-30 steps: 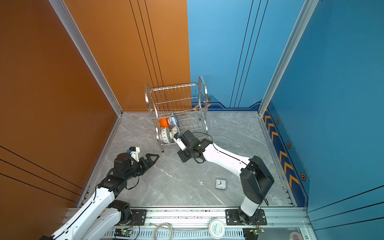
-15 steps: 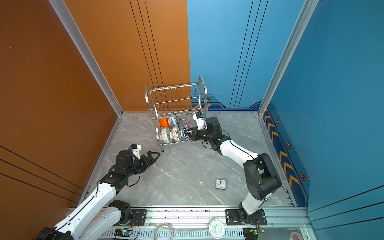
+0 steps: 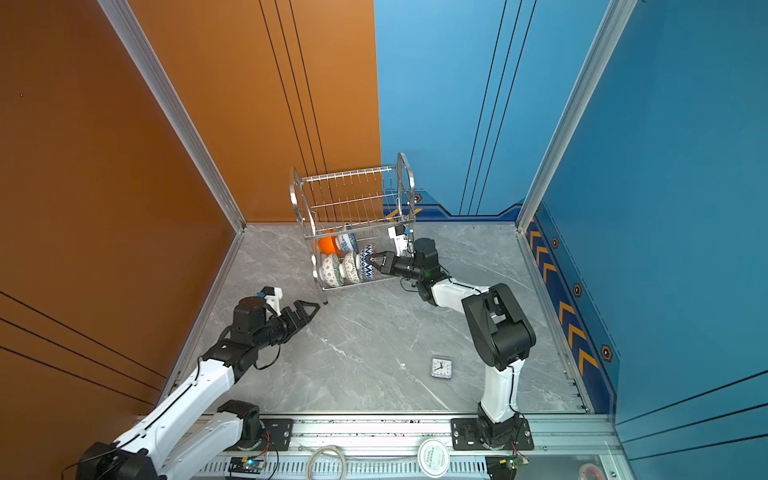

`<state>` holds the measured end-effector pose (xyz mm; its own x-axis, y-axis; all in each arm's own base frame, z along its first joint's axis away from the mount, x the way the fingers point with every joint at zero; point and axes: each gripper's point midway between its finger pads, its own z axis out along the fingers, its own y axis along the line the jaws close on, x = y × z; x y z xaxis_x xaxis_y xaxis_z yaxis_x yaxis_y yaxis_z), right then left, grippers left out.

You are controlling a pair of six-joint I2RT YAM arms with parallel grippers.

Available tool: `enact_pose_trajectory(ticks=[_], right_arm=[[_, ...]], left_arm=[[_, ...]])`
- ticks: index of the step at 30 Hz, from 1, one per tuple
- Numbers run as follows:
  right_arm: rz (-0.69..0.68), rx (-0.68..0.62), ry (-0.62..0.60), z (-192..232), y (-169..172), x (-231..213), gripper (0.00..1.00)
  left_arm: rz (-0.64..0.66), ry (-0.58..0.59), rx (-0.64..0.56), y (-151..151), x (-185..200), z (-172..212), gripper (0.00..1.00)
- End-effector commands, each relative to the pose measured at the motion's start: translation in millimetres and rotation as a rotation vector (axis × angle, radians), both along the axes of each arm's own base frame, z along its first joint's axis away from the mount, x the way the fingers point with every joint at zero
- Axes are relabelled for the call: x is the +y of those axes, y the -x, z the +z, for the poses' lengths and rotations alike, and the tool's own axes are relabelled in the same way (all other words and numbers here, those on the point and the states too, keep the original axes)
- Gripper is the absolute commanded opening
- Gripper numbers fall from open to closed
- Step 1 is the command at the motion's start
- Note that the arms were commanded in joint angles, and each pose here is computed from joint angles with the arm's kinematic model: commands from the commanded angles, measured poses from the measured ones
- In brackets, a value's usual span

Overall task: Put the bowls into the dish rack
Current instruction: 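Carry the red-and-blue bowl with the right gripper into the rack, then push the red-and-blue bowl upright into the slots beside the lattice bowl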

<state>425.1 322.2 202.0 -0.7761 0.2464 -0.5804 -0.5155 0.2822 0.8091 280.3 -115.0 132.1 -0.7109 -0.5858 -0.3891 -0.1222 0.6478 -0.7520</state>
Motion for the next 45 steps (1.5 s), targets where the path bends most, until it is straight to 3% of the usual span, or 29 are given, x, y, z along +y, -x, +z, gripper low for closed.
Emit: enact_pose_trajectory(ticks=[1,13,45], right_arm=[[0.031,-0.117,-0.074,37.3,-5.3,5.8,0.0],[0.058,-0.075,-0.051,9.3,-21.7,11.9,0.0],[0.015,0.037,0.156,-64.2,-42.8,7.2,0.0]], left_arm=[[-0.023,0.004,-0.048,-6.8,-1.5,14.8,0.98],[-0.013,0.006,-0.04,-9.9,4.0,11.6,0.98],[-0.007,0.01,-0.027,-16.1,6.9,5.5,0.98]])
